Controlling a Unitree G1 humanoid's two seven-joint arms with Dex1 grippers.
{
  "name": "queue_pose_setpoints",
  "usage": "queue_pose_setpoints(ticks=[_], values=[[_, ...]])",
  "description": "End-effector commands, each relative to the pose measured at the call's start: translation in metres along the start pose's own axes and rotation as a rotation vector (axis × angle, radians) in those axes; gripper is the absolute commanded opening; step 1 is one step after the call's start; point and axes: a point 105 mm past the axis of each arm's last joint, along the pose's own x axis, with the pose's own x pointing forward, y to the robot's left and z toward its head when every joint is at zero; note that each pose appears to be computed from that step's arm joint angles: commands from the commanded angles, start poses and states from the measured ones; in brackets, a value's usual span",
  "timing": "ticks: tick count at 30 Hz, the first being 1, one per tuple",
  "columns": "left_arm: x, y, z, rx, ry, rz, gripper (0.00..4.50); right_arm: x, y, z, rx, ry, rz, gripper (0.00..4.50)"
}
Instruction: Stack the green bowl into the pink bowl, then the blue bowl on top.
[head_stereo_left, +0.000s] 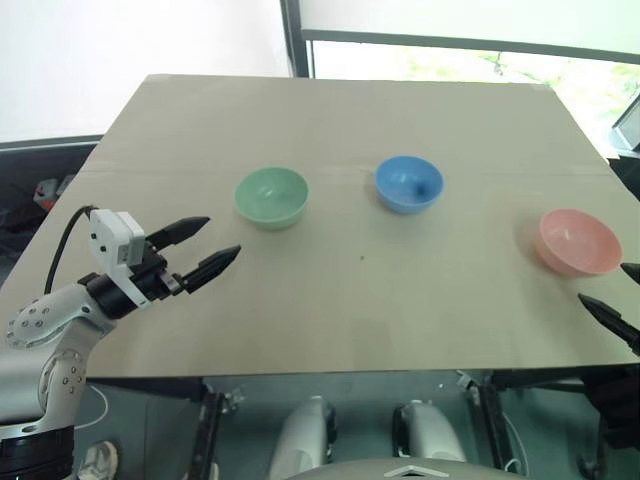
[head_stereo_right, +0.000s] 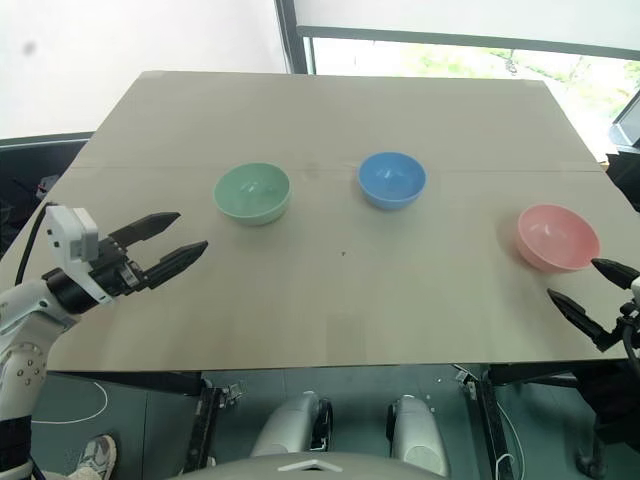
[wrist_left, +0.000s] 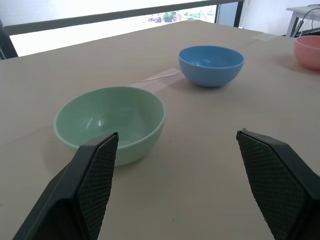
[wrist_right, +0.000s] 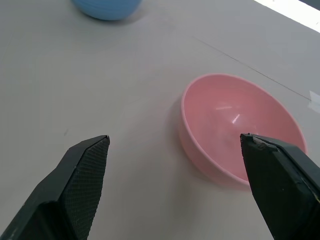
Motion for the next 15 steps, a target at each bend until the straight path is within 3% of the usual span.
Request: queue_pose_setpoints(ticks=[1, 6, 15], values=[[0.008, -0.005, 0.011, 0.027, -0.027, -0.047, 4.01, 0.004, -0.007, 0.015, -0.053, -0.037, -0.028, 4.39], [0.024, -0.014, 0.014, -0.014, -0.07, -0.102, 4.01, 0.018, -0.005, 0.022, -0.069, -0.064, -0.083, 4.39], [0.045, -0.042, 0.029, -0.007, -0.156, -0.293, 4.01, 0.053, -0.005, 0.007, -0.138, 0.083, -0.095, 4.39]])
